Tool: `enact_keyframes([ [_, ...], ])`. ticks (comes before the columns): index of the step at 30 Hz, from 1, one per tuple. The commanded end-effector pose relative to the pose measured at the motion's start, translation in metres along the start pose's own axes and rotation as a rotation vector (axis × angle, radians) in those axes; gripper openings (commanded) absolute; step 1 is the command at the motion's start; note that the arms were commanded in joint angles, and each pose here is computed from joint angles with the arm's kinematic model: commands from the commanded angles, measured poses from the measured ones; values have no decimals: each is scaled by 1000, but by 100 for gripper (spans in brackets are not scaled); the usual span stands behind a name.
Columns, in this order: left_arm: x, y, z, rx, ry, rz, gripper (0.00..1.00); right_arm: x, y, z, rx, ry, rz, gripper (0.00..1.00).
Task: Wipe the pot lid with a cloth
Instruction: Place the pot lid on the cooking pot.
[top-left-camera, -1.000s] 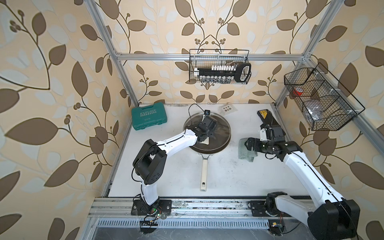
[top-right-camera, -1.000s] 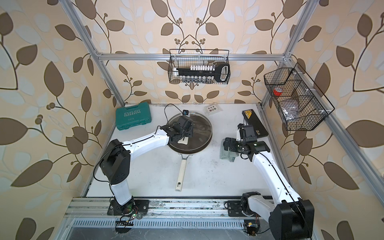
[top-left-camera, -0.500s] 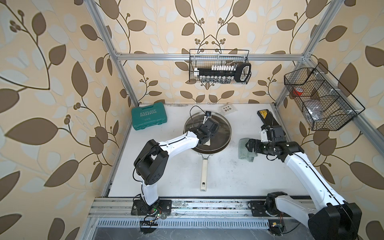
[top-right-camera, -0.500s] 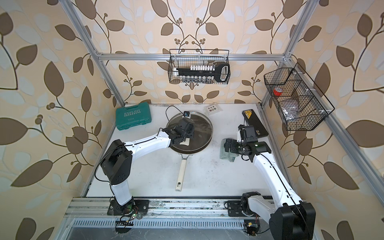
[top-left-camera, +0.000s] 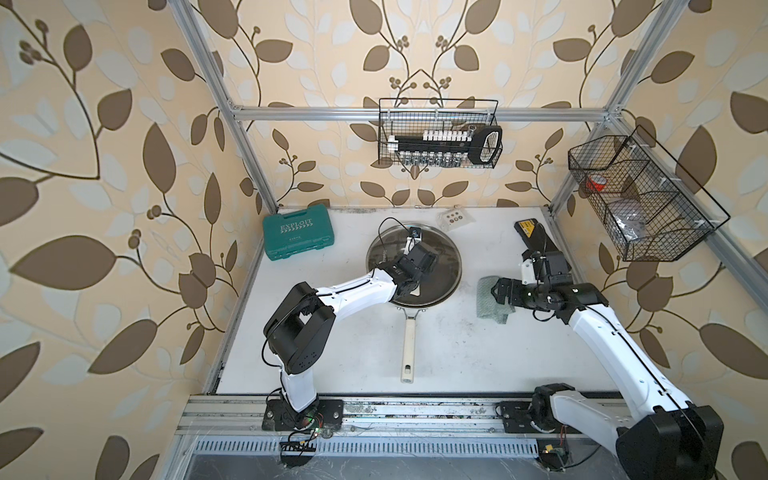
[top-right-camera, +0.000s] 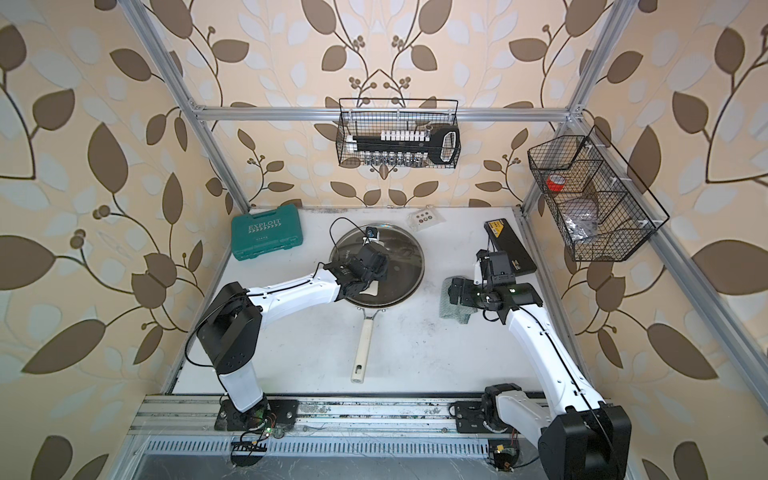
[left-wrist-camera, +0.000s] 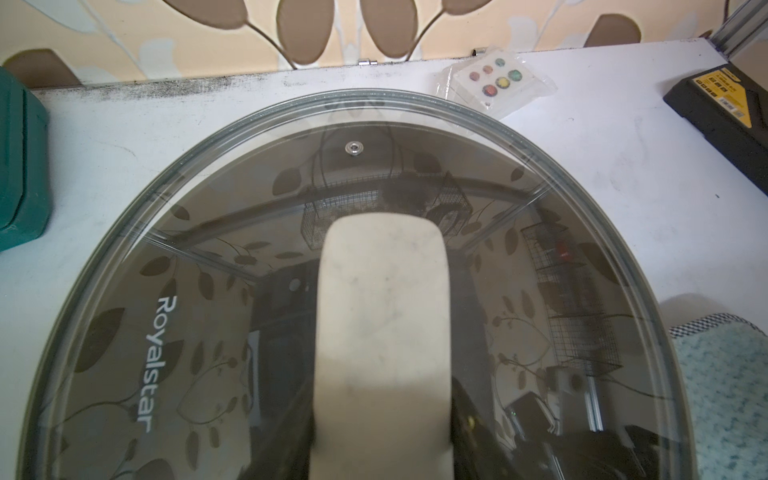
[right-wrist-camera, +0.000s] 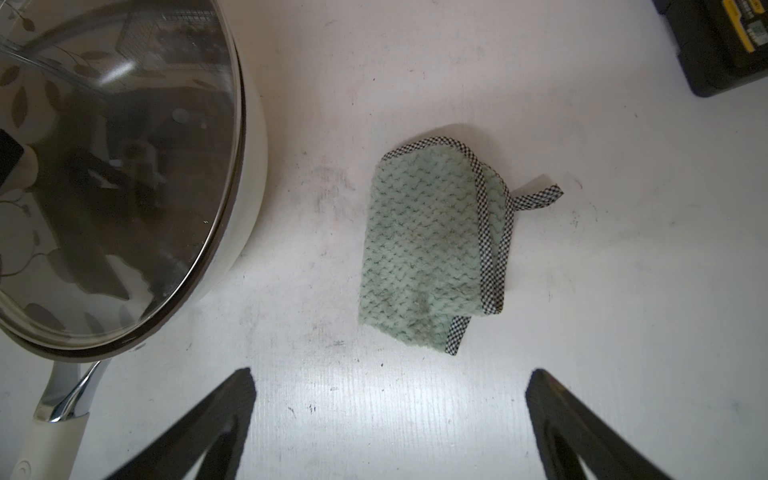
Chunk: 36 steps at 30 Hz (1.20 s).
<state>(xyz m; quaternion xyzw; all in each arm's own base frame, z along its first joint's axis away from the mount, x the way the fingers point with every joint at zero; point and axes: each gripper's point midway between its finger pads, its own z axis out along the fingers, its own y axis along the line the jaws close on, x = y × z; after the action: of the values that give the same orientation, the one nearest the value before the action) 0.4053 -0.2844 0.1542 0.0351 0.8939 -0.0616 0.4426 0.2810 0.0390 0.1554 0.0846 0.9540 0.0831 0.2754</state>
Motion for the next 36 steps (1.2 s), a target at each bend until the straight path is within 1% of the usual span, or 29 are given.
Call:
enact_keyframes([
  [1,-70,2,-41,19,-211,-131,0,-10,3,-10,-5,-29,-6,99],
  [18,-66,6,-41,-3,-176,-168,0,-10,2,-11,0,-28,-4,99],
  [36,-67,4,-43,-10,-133,-166,0,-9,1,-11,-1,-29,-1,99],
])
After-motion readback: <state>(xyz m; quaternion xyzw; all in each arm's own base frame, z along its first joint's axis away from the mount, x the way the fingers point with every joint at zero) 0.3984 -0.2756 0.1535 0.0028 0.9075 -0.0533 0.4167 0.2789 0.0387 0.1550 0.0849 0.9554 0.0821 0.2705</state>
